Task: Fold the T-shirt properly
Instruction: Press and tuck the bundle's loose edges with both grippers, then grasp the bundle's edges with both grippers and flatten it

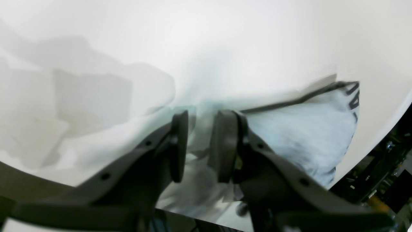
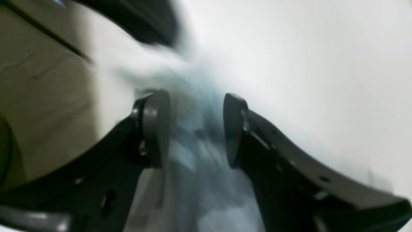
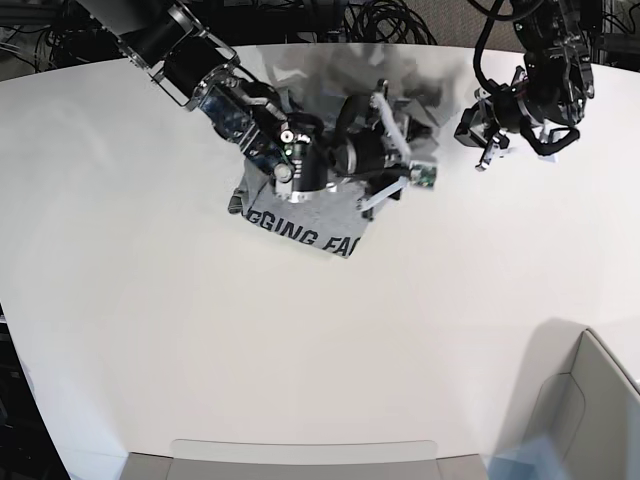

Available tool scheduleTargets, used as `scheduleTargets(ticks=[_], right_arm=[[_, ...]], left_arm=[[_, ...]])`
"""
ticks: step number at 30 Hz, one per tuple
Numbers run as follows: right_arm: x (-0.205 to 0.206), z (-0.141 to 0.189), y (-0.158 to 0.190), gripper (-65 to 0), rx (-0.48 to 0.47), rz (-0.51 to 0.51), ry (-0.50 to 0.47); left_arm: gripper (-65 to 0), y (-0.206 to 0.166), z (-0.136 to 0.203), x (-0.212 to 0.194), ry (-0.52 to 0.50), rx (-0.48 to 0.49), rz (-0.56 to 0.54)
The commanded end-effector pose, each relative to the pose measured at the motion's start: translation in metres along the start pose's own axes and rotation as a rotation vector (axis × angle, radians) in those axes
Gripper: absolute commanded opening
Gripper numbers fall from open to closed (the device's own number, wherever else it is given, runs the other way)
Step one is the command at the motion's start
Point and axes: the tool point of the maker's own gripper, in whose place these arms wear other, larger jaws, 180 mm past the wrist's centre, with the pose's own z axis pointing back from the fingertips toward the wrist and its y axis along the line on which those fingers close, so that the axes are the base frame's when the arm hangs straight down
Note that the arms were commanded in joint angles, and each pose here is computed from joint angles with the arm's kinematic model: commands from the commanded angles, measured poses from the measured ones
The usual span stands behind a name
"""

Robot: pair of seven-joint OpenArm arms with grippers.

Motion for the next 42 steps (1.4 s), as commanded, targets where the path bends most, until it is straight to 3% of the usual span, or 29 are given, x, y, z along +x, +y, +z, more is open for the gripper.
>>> scheduleTargets(ticks=[1, 4, 8, 11, 13, 17, 20, 27, 32, 37, 42], right_arm=[[0.017, 0.008, -0.007, -38.2, -0.029, 0.035, -0.044], [0.031, 0.030, -0.033, -38.2, -0.115, 0.007, -0.105], [0.016, 0.086, -0.105, -38.2, -0.327, -0.121, -0.156], [-0.024, 0.118, -0.136, -39.0, -0.425, -0.160, -0.076], [-0.058, 0.132, -0.146, -43.3, -0.454, -0.180, 0.009], [-0.111, 0.149, -0.156, -57.4, -0.478, -0.247, 0.133], [-0.135, 0.156, -0.159, -65.0, -0.485, -0.282, 0.187], [-0.156, 0.150, -0.163, -65.0, -0.469, -0.342, 0.226], [-0.165, 0.140, -0.160, -65.0, -0.443, -0.380, 0.236], [-0.173, 0.124, -0.135, -65.0, -0.383, -0.363, 0.263], [-0.165, 0.088, -0.064, -65.0, -0.210, -0.226, 0.279]], left_arm=[[-48.6, -0.007, 0.005, -0.006, 0.042, -0.026, 0.012], [-48.6, -0.007, 0.005, -0.006, 0.041, -0.025, 0.013], [-48.6, -0.006, 0.006, -0.003, 0.031, -0.022, 0.011], [-48.6, -0.018, 0.011, -0.006, 0.025, -0.055, -0.019], [-49.6, -0.038, 0.020, -0.014, 0.019, -0.106, -0.075], [-65.0, -0.093, 0.012, -0.054, 0.159, -0.227, -0.203], [-65.0, -0.122, 0.007, -0.100, 0.289, -0.294, -0.284], [-65.0, -0.130, 0.002, -0.204, 0.553, -0.286, -0.552], [-65.0, -0.090, -0.034, -0.211, 0.646, -0.108, -0.495], [-65.0, -0.072, -0.067, -0.180, 0.597, 0.020, -0.447], [-65.0, -0.072, -0.089, -0.099, 0.368, 0.095, -0.358]])
